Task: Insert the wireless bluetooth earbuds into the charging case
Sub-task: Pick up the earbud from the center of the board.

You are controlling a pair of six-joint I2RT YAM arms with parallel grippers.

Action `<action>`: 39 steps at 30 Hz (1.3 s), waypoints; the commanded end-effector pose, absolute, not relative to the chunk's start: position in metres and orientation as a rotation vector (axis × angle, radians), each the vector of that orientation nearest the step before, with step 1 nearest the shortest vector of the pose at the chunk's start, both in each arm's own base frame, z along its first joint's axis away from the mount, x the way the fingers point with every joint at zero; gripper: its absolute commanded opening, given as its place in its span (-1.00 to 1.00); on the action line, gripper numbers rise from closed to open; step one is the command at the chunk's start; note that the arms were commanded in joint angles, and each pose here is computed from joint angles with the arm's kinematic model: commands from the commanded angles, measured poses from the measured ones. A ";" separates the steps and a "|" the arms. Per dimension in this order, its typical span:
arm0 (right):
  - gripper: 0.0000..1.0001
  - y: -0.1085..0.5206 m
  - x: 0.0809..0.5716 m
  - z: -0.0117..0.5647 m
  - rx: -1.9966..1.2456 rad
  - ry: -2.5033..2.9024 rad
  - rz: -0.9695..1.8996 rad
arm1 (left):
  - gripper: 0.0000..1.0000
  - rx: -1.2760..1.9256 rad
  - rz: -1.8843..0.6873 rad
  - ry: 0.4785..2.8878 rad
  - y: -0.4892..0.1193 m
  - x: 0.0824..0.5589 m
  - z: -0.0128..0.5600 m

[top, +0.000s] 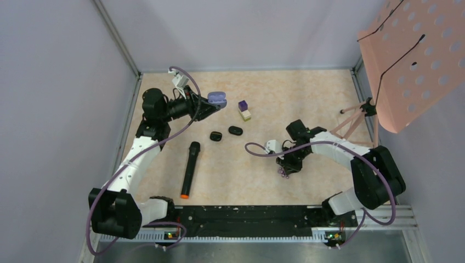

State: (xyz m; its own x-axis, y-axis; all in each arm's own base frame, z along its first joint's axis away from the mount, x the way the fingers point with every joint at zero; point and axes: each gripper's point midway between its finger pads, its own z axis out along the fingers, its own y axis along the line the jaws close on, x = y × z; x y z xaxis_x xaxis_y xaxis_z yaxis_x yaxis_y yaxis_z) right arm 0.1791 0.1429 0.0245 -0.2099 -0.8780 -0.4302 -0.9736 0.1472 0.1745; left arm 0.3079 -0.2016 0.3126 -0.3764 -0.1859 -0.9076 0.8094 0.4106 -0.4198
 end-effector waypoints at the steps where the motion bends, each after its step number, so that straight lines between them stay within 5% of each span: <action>1: -0.71 0.149 0.193 0.025 -1.787 2.155 0.606 | -1.00 0.593 -1.157 1.553 -0.200 0.310 0.333; 22: -0.65 0.149 0.176 0.019 -1.845 2.114 0.580 | -1.00 0.593 -1.144 1.559 -0.199 0.312 0.331; 31: -1.00 0.142 0.168 0.014 -1.917 2.003 0.541 | -1.00 0.586 -1.149 1.573 -0.200 0.315 0.326; 39: -1.00 0.169 0.207 0.113 -1.602 1.822 0.433 | -1.00 0.635 -1.192 1.558 -0.206 0.315 0.322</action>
